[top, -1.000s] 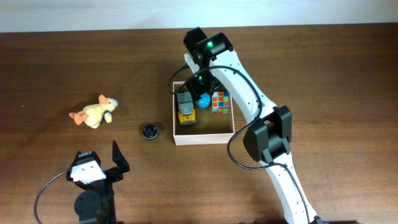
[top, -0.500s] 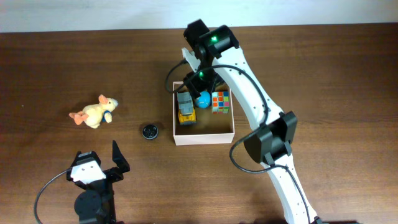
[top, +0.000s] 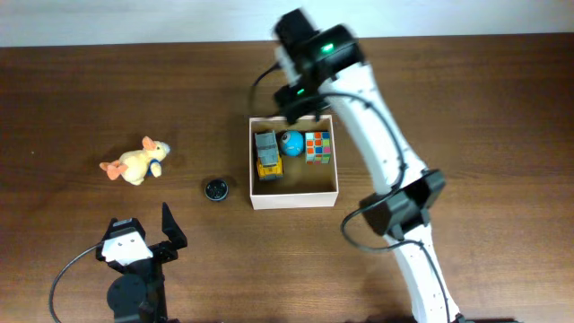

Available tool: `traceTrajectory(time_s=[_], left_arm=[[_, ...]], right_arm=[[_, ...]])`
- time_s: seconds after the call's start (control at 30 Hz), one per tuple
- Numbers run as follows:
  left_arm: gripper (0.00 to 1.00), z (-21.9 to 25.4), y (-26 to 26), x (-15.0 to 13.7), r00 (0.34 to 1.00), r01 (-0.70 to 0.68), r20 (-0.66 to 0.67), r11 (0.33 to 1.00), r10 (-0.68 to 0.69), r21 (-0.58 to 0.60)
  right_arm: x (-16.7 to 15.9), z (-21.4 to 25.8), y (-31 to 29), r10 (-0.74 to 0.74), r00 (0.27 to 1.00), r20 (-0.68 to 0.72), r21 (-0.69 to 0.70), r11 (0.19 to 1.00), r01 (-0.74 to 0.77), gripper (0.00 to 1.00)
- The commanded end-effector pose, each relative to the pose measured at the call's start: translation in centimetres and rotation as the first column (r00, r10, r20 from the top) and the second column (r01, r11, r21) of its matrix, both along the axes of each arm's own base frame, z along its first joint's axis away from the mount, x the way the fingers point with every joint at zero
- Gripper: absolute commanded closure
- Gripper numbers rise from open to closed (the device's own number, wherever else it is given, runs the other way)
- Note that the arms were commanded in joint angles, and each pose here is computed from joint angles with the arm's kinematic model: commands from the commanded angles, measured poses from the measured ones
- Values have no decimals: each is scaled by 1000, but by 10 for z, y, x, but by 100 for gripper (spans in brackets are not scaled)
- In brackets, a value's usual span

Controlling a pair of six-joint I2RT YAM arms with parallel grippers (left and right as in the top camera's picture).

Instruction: Pack container

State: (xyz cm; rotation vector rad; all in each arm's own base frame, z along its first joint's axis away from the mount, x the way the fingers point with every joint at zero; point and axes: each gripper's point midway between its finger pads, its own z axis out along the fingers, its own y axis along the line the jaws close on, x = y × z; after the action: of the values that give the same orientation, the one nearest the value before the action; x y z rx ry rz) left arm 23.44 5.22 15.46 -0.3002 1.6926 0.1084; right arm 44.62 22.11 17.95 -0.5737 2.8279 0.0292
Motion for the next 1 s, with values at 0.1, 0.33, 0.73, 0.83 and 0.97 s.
traceTrajectory(time_s=[0.1,0.33,0.73,0.83,0.97], left_arm=[[1,-3,-1,1,1000,12,-3,1000,-12,-1],[1,-3,-1,1,1000,12,-3,1000,-12,-1],[1,-3,-1,1,1000,12,-3,1000,-12,-1],[1,-3,-1,1,1000,12,-3,1000,-12,-1],[1,-3,-1,1,1000,12,-3,1000,-12,-1]], right_arm=[[43,15,-130,-438,896,71,-15,898,440,7],[47,14,-201,-584,810,50,-9,811,585,1],[53,-1,-240,-640,766,57,-44,765,642,1],[59,-8,-253,-660,749,61,-41,748,662,1],[59,-15,-270,-684,727,52,-48,726,686,1]])
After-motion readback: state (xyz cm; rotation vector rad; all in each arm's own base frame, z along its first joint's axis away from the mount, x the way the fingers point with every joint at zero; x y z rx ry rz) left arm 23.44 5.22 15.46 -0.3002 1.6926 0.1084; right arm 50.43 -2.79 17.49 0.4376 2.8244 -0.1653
